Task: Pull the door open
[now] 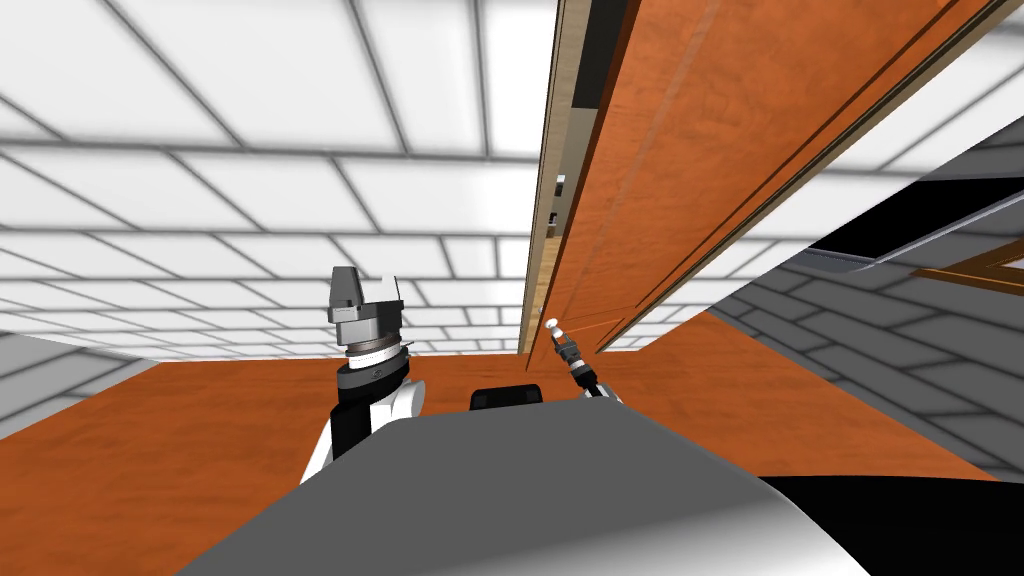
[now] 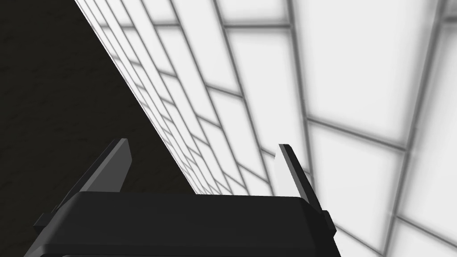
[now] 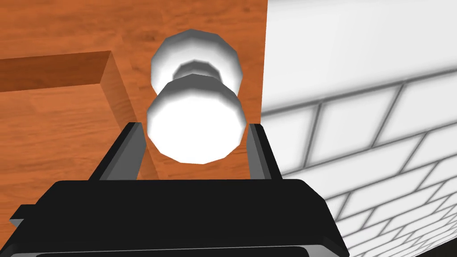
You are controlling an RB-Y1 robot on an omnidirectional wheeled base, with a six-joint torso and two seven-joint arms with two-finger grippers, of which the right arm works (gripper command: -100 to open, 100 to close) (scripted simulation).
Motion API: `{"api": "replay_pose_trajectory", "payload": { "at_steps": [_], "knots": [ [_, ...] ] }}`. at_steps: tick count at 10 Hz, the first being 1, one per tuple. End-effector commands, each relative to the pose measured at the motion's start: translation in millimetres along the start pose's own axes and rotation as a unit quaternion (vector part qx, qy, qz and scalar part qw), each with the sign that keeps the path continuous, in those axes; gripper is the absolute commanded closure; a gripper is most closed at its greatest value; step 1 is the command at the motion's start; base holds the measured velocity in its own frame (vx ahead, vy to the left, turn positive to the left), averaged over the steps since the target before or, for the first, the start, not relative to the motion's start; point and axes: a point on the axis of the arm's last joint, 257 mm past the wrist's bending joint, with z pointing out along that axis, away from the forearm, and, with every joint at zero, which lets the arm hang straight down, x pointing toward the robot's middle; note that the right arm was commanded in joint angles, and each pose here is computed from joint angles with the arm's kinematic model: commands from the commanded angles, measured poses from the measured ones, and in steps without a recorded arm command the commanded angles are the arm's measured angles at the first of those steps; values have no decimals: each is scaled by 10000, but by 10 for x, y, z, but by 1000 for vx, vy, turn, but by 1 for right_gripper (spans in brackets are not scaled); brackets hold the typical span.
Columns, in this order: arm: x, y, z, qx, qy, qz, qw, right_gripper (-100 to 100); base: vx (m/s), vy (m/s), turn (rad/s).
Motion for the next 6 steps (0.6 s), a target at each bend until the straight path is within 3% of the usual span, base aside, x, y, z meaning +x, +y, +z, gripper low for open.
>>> {"api": "replay_pose_trajectory", "payload": {
  "at_steps": [1,3,6],
  "knots": [
    [-12,9,12,20,-39,268,9996,100,-30,-10,67],
    [-27,-26,13,80,-72,556,9984,100,-31,-2,82],
    [-57,-99,13,198,-147,1091,9937,100,-38,-10,106]
  ]
}}
